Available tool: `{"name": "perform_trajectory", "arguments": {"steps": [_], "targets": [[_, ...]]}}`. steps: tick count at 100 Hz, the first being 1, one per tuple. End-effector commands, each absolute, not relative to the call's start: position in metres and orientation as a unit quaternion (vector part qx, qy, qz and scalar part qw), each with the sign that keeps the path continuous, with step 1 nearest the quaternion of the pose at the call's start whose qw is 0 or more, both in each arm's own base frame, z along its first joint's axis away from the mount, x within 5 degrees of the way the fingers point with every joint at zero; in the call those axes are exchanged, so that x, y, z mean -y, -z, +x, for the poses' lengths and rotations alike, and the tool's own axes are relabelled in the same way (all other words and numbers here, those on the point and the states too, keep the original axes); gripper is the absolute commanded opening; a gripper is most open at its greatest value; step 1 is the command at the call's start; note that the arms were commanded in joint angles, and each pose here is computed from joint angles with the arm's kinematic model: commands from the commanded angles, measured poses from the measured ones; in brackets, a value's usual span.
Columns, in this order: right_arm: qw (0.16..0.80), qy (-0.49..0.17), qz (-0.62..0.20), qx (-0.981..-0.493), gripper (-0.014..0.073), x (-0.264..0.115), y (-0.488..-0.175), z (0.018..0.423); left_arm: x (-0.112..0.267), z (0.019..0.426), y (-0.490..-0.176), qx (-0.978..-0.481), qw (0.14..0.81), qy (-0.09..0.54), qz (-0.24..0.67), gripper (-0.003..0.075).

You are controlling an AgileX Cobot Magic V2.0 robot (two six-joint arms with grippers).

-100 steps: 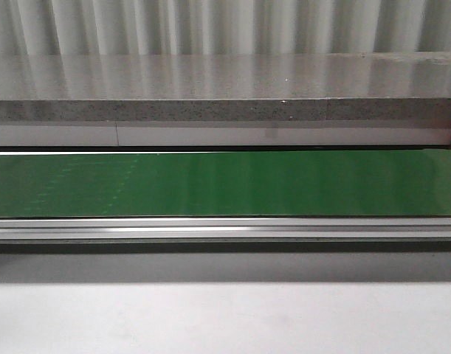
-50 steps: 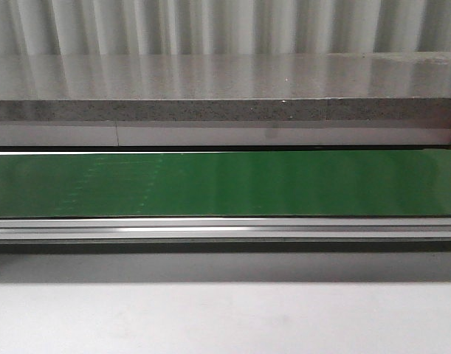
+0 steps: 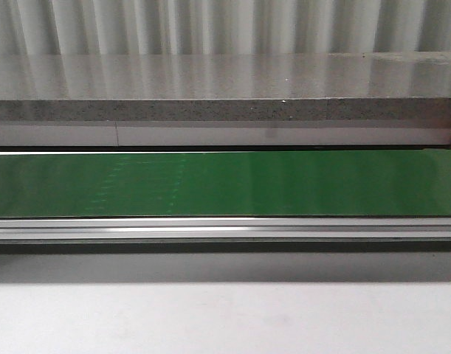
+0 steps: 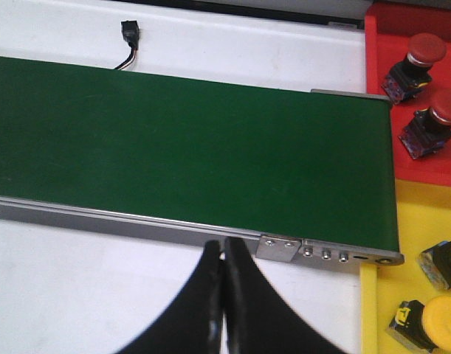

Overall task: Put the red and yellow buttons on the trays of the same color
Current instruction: 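Move the left gripper over the button cluster and grasp a yellow button, then lower the yellow button onto the green belt and open the left gripper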

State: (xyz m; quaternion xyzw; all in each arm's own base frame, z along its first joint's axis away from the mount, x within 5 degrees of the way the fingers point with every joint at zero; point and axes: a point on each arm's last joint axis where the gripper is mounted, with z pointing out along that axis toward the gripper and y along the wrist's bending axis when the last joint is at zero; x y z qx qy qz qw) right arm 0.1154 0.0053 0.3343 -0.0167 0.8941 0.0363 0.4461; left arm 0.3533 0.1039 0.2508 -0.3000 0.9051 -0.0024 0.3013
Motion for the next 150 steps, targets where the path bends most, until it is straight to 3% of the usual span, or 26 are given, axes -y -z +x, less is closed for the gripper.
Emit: {"name": "perform_trajectory", "arguments": {"steps": [1,67,77,84,103,112,150], "targets": [[0.486,-0.032,-0.02,-0.873,-0.0067,-0.005,-0.347,0.118,-0.107,0.363,-0.273,-0.885,0.354,0.011,-0.302,0.065],[0.486,-0.032,-0.02,-0.873,-0.0067,-0.005,-0.347,0.118,-0.113,0.396,-0.22,-0.897,0.296,0.032,-0.326,0.0631],[0.486,-0.032,-0.02,-0.873,-0.0067,-0.005,-0.347,0.118,-0.113,0.396,-0.221,-0.897,0.297,0.032,-0.326,0.056],[0.486,-0.032,-0.02,-0.873,-0.0067,-0.005,-0.347,0.118,-0.113,0.397,-0.222,-0.897,0.297,0.032,-0.326,0.0465],[0.486,-0.032,-0.02,-0.873,-0.0067,-0.005,-0.347,0.118,-0.113,0.399,-0.238,-0.901,0.307,0.027,-0.304,0.0108],[0.486,-0.032,-0.02,-0.873,-0.0067,-0.005,-0.347,0.118,-0.111,0.399,-0.251,-0.907,0.309,0.023,-0.285,-0.0016],[0.486,-0.032,-0.02,-0.873,-0.0067,-0.005,-0.347,0.118,-0.088,0.371,-0.331,-0.912,0.361,0.005,-0.195,-0.002]]}}
